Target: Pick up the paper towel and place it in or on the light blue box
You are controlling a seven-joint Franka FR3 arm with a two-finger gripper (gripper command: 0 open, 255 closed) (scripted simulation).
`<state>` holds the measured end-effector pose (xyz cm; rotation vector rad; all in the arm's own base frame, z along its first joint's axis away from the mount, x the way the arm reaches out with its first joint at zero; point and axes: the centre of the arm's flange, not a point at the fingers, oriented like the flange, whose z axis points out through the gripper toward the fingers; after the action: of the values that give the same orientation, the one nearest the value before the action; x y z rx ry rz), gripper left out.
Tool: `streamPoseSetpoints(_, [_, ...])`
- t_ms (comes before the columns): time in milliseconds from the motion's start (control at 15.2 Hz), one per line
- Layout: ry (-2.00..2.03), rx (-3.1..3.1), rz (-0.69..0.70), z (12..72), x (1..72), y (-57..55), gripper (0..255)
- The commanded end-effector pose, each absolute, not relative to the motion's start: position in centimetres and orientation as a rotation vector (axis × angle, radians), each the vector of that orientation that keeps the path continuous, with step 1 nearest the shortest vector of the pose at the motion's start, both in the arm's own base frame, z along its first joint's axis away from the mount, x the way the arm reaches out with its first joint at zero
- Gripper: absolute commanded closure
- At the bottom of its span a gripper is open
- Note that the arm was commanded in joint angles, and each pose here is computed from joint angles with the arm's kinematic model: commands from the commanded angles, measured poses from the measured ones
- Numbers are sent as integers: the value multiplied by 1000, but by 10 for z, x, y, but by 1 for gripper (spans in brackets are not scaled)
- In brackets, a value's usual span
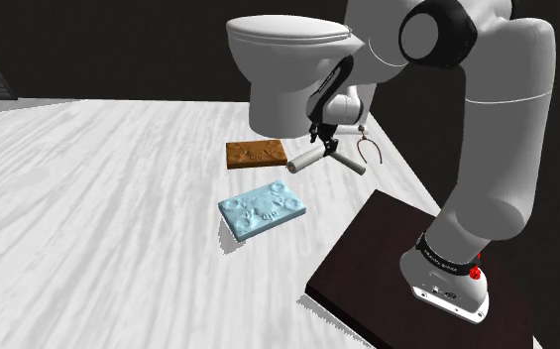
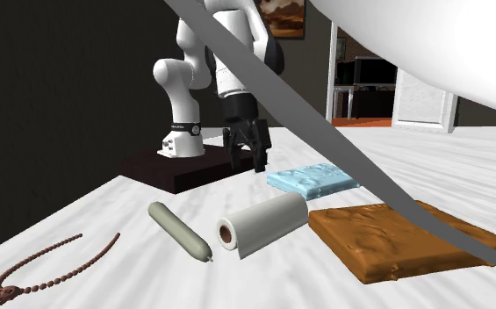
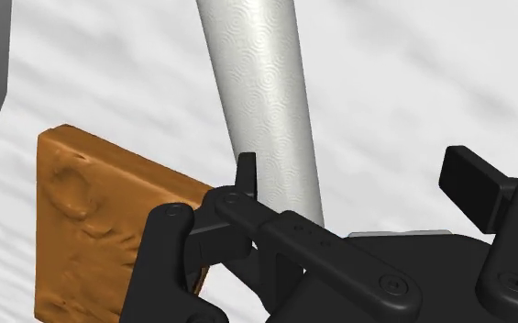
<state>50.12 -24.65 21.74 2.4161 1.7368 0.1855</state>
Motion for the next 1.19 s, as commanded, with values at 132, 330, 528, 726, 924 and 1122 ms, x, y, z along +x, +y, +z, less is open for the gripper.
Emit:
streamPoseSetpoints(132, [1881, 2300, 203, 177, 535, -257, 0])
streamPoseSetpoints(330, [1921, 2265, 208, 162, 546, -261, 0])
streamPoseSetpoints(528, [1921, 2265, 208, 146, 550, -261, 0])
streamPoseSetpoints(726, [1921, 2265, 208, 128, 554, -262, 0])
streamPoseSetpoints(924, [1921, 2265, 208, 128, 553, -262, 0])
streamPoseSetpoints(1122, [1921, 2265, 208, 128, 554, -262, 0])
